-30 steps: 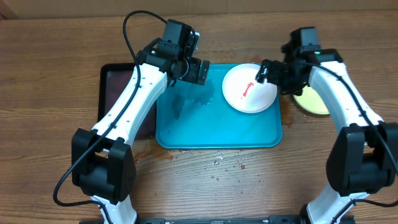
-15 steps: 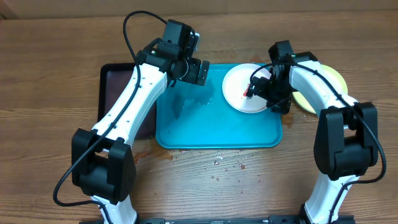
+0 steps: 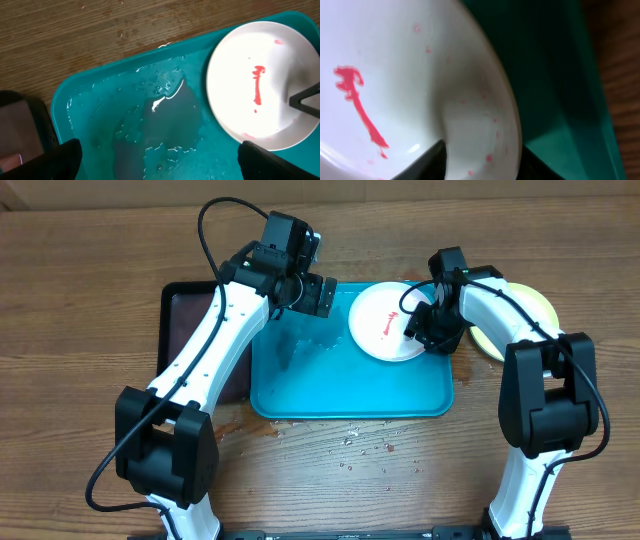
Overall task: Clean dirty plates on tray and stack at the side
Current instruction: 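Reach the right gripper to the white plate's rim and slide it left, then dip the sponge in the basin with the left gripper, right gripper withdrawing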
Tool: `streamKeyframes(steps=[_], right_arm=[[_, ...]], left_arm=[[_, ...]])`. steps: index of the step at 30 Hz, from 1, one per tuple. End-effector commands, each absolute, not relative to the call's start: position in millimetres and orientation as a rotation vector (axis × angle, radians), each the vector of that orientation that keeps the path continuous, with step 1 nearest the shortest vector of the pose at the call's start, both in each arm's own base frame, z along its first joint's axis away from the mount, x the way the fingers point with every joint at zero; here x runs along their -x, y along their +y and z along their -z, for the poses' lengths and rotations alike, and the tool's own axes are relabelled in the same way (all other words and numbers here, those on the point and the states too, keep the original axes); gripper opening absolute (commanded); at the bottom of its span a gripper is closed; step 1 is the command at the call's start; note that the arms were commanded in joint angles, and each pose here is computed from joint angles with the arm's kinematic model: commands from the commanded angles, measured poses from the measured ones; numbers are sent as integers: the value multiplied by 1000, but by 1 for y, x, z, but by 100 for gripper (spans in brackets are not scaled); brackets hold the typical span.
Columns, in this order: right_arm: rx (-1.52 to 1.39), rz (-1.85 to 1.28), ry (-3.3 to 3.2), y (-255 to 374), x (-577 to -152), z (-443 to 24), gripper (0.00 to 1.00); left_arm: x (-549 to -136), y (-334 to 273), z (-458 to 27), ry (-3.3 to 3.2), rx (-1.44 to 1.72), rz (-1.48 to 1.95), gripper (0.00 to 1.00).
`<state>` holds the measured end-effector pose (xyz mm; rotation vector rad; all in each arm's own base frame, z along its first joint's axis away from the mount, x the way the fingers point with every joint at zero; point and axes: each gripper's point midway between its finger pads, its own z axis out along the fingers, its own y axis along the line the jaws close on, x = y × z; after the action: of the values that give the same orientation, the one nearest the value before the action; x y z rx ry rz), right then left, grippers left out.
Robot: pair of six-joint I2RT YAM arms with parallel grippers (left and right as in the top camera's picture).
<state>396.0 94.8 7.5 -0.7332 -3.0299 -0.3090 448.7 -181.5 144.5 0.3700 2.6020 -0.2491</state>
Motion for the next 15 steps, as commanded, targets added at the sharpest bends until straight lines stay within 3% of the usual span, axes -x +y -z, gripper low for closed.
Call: streamKeyframes(steps=[1,5,15], right_arm=[[750,266,-2990,93,-392,14,24],[749,271,-2994,93,-393,14,4],[446,317,-3050,117,-388,13,4]], left_arm=[[-451,-183,-148,2587,-399,247,100],[-452,-183,-148,2586,-397,246,100],[-456,-159,-146,2610,-334,223,100]])
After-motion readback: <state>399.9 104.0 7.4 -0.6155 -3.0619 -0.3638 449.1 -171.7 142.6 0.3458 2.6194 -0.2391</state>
